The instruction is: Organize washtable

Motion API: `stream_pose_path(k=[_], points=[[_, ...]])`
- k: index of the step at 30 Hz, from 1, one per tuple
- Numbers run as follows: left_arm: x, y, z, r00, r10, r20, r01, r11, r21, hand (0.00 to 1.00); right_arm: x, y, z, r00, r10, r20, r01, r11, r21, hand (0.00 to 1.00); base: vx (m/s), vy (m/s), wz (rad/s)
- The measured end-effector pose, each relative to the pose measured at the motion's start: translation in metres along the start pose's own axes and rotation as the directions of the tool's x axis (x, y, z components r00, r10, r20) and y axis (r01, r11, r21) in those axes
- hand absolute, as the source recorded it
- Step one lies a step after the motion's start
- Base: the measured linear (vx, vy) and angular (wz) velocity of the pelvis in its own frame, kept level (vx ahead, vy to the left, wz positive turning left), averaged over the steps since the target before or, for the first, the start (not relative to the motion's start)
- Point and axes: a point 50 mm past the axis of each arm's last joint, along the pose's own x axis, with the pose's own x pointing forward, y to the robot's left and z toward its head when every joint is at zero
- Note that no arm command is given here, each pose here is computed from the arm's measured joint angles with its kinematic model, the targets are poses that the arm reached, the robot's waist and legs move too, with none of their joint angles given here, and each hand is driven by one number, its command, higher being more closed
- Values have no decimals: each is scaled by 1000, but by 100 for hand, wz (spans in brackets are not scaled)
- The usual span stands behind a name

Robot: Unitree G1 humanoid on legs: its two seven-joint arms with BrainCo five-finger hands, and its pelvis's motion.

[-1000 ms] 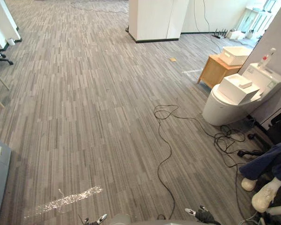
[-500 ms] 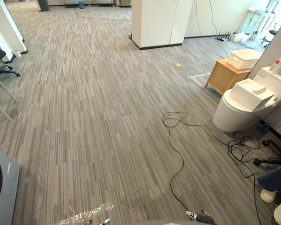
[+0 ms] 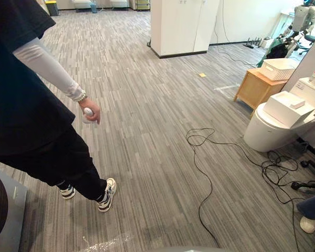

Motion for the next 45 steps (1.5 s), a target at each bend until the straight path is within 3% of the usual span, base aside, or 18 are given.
stream_pose_path(k=[10, 19, 27, 32, 35, 39, 43, 45], points=[[2, 21, 1, 997, 73, -11, -74, 997, -39, 0, -1, 15, 1, 998, 65, 23, -63, 996, -63, 0, 80, 0, 3], [4, 9, 17, 998, 59, 31, -56, 994, -98, 0, 1, 11, 18, 995, 63, 71, -55, 993, -107, 0, 74, 42, 4], [2, 8, 12, 998, 60, 26, -56, 991, -125, 0, -3, 3, 14, 992, 35, 121, -32, 999, -24, 0, 18, 115, 1], [2, 0, 15, 998, 63, 26, -56, 976, -208, 0, -3, -3, 10, 994, 6, 108, -9, 1000, 24, 0, 397, 53, 69], [2, -16, 24, 999, 25, 48, -14, 975, -221, 0, -5, -10, 9, 994, -17, 110, 14, 999, 30, 0, 515, 13, 91], [2, -15, 27, 998, 34, 56, -19, 970, -241, 0, -6, -10, 3, 995, -26, 93, 20, 998, 59, 0, 830, -83, 71], [3, -32, 48, 995, 23, 96, 14, 932, -361, 0, -4, -13, 23, 988, -48, 150, 33, 994, 99, 0, 849, -148, 17], [0, -20, 23, 998, 57, 29, -41, 925, -378, 0, -5, -17, 23, 985, -51, 162, 38, 996, 87, 0, 700, -309, -38]])
